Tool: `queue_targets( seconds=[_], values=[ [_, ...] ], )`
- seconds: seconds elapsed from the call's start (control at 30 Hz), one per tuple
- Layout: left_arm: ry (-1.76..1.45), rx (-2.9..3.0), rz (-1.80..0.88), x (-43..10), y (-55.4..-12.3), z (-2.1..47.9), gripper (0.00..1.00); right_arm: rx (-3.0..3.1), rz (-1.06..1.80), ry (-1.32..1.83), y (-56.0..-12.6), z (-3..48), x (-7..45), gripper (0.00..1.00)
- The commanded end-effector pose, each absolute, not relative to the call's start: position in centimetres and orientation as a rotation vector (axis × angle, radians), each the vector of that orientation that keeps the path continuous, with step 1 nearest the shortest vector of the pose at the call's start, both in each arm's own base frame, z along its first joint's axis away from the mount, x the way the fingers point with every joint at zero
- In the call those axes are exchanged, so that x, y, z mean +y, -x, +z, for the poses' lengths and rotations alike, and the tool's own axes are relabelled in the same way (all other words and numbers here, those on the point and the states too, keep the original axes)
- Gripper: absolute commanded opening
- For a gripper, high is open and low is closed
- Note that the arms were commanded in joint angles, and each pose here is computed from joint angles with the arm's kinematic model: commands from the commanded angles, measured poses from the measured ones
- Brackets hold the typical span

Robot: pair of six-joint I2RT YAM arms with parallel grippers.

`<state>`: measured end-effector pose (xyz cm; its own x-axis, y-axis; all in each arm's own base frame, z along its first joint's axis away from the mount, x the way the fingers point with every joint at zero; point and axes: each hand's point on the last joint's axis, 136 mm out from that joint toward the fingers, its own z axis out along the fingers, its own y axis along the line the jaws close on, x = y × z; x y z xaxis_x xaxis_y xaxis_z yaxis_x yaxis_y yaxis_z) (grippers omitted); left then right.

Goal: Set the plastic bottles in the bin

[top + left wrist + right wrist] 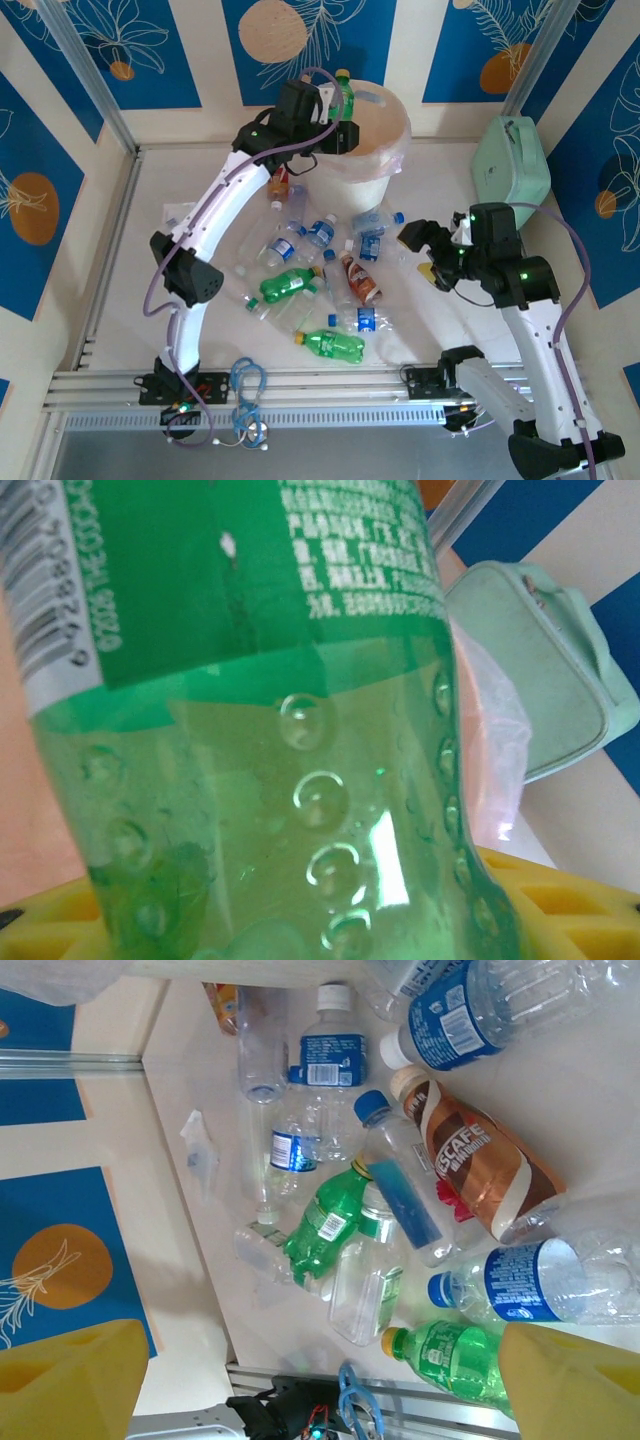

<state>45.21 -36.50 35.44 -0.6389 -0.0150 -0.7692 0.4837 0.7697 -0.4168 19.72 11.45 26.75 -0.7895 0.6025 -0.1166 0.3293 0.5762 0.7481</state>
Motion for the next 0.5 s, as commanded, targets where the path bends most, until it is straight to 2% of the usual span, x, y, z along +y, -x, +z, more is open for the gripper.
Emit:
queue_targets(
  seconds=[0.0,0.2,0.47],
  values=[
    [-0.34,2.125,-0.828,-36.6,-45.3,36.8,0.62,2.485,1.049,-0.747,-18.7,25.9,11.6,0.91],
    [-0.338,2.143,-0.838,-36.8,-45.4,36.1,0.86,2.491,1.049,-0.75,-18.2,25.4,11.5,0.91],
    [-0.337,2.062,-0.835,-35.5,-44.1,40.1,0.88,2.491,1.045,-0.736,-18.5,25.5,11.6,0.91]
  ],
)
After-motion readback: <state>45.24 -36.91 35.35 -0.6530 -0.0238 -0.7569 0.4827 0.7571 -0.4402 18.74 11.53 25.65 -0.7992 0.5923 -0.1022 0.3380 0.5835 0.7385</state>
